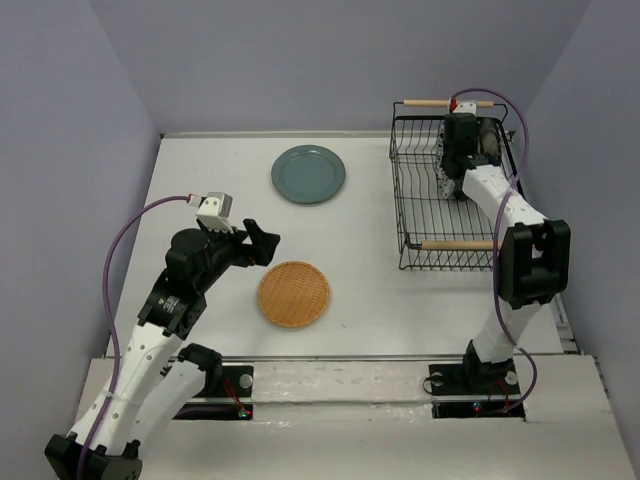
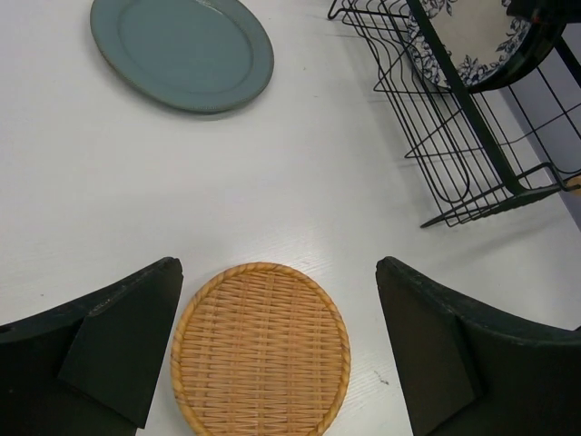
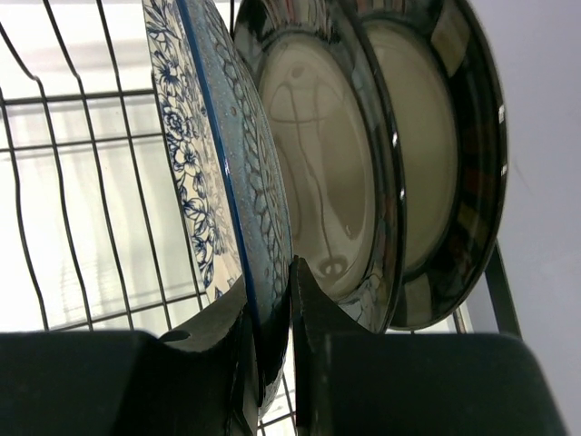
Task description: Load the plates into the dish rack
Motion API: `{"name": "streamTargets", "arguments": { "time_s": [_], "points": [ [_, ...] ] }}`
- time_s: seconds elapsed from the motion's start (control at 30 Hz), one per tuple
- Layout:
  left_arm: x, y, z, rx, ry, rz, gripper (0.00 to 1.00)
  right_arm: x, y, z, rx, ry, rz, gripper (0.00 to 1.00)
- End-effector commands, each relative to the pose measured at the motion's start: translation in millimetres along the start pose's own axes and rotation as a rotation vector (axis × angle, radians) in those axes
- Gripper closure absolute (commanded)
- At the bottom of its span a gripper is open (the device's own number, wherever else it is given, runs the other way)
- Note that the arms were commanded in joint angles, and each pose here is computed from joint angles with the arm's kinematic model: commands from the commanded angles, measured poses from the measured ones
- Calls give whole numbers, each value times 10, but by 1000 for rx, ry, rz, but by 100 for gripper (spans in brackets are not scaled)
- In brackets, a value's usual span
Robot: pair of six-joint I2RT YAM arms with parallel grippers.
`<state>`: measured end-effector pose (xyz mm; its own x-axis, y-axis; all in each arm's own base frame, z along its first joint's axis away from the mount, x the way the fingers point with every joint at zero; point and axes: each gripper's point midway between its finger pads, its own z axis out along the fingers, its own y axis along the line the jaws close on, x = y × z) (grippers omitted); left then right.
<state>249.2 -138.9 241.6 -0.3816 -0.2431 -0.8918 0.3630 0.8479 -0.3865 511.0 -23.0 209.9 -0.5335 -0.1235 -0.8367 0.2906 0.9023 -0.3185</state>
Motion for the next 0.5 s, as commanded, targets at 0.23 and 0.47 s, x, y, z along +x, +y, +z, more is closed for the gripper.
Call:
{"name": "streamTargets", "arguments": {
  "time_s": [0.23, 0.47],
  "points": [
    [-113, -25, 9, 3, -32, 21, 1, -257, 10, 53, 10, -118, 157, 92],
    [-50, 14, 69, -12, -2, 13, 1, -262, 29, 48, -13, -101, 219, 37]
  ]
}}
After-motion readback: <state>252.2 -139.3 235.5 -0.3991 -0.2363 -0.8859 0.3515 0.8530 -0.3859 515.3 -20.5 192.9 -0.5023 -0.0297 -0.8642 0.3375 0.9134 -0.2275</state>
